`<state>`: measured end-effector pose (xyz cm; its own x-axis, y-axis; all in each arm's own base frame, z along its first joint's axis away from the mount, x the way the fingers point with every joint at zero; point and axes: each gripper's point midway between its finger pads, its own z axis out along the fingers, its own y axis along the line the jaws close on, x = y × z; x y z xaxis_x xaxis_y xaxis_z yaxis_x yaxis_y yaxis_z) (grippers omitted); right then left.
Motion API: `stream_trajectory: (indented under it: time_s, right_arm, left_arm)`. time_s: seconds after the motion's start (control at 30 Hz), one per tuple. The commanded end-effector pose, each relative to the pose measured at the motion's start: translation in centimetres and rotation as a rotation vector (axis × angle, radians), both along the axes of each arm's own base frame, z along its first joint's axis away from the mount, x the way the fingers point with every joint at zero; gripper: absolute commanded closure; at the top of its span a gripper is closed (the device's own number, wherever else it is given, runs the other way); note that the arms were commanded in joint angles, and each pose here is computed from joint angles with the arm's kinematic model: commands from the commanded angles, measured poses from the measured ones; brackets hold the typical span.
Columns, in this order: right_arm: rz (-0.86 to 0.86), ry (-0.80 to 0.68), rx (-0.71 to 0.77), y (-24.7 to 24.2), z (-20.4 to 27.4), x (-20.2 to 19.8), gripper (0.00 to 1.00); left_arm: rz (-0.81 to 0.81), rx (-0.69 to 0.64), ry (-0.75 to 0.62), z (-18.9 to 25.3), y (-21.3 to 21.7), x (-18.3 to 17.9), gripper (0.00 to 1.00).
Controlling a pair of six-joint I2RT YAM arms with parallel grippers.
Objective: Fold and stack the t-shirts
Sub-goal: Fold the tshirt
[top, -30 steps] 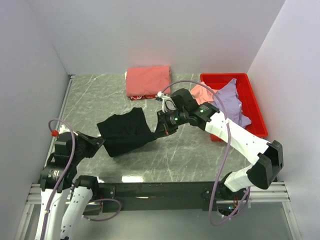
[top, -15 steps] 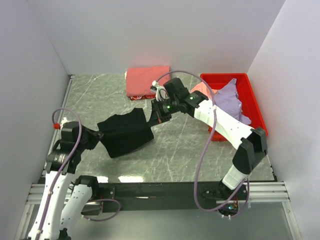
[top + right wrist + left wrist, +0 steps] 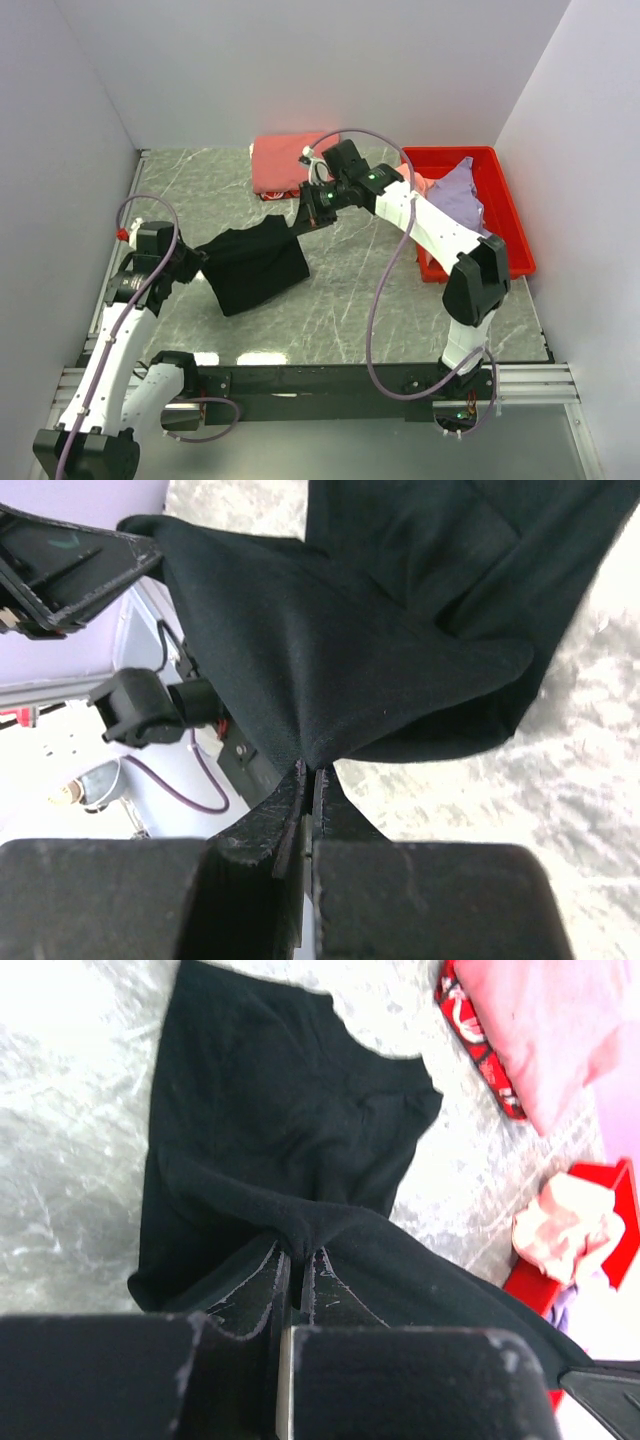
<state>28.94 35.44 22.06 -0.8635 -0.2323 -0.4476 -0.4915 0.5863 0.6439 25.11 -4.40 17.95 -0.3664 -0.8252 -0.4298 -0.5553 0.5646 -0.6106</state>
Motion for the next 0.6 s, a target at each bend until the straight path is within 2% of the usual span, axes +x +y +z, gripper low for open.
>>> stream_trajectory:
  time_s: [0.0, 0.37, 0.57]
  right_arm:
    - [0.008, -0.037, 0.036, 0.7, 1.6, 1.6, 1.0]
    - [-0.059, -0.055, 0.049, 2.5, -0.5, 7.0, 1.0]
    - [-0.137, -0.106, 0.069, 3.8, -2.5, 11.6, 1.0]
  left_arm:
    - [0.059, 0.065, -0.079, 2.2, 1.8, 1.9, 0.99]
    - [0.148, 0.085, -0.013, -0.3, 4.5, 5.3, 0.99]
    - [0.146, 0.072, -0.037, -1.5, 5.1, 8.4, 0.99]
